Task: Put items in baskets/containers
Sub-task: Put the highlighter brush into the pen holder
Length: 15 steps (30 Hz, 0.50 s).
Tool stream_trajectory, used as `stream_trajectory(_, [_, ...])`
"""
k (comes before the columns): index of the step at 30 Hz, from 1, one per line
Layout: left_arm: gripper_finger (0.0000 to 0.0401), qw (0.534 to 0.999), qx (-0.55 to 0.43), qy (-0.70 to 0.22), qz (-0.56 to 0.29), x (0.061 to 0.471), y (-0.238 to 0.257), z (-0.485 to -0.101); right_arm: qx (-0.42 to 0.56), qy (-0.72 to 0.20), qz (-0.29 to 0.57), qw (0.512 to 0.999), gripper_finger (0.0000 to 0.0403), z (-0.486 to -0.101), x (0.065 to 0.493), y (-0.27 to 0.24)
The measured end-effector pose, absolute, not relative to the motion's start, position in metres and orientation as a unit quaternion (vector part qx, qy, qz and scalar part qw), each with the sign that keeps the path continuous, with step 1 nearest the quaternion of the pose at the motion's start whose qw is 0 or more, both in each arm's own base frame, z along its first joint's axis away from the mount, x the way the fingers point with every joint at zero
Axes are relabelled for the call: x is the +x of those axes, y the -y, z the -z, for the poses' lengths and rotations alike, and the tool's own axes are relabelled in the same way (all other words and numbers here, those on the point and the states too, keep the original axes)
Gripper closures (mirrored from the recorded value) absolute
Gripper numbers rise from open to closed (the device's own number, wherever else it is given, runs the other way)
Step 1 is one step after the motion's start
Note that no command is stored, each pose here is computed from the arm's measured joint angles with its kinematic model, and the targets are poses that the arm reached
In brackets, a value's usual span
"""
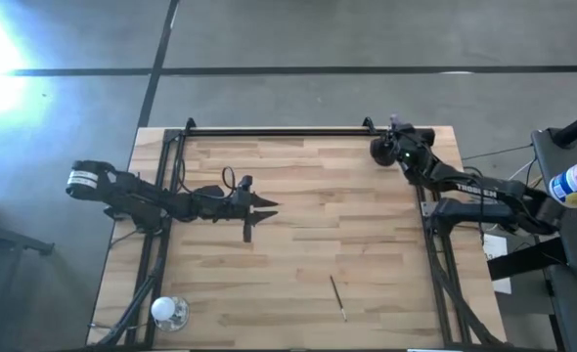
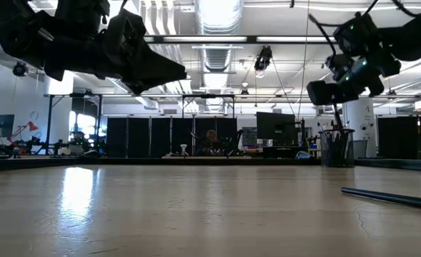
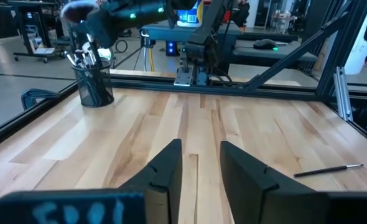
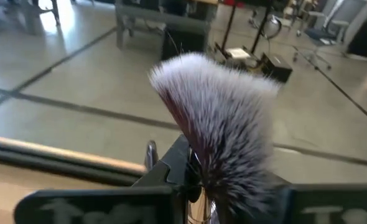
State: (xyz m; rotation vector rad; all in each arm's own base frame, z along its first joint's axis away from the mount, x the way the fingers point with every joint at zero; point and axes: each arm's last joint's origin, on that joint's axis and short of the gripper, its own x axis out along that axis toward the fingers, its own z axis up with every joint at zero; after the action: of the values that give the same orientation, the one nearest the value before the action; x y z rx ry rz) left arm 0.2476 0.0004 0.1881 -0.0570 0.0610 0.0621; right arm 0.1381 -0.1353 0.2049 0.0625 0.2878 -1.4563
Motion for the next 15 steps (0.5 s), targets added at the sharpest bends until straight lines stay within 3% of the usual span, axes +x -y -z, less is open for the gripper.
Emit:
stream_trajectory(7, [0.0303, 0.998, -0.028, -0.042, -0.032, 0.247, 0.0, -0.186, 0.053, -0.148, 0.68, 0.716, 0.0364, -0.183, 0.137, 0.146])
stream_trajectory(15, [0.0303, 0.998, -0.028, -0.043, -0.033, 0.247, -0.001, -0.185, 0.074, -0.173, 0.682, 0.707, 0.0266, -0.18, 0.142, 0.15])
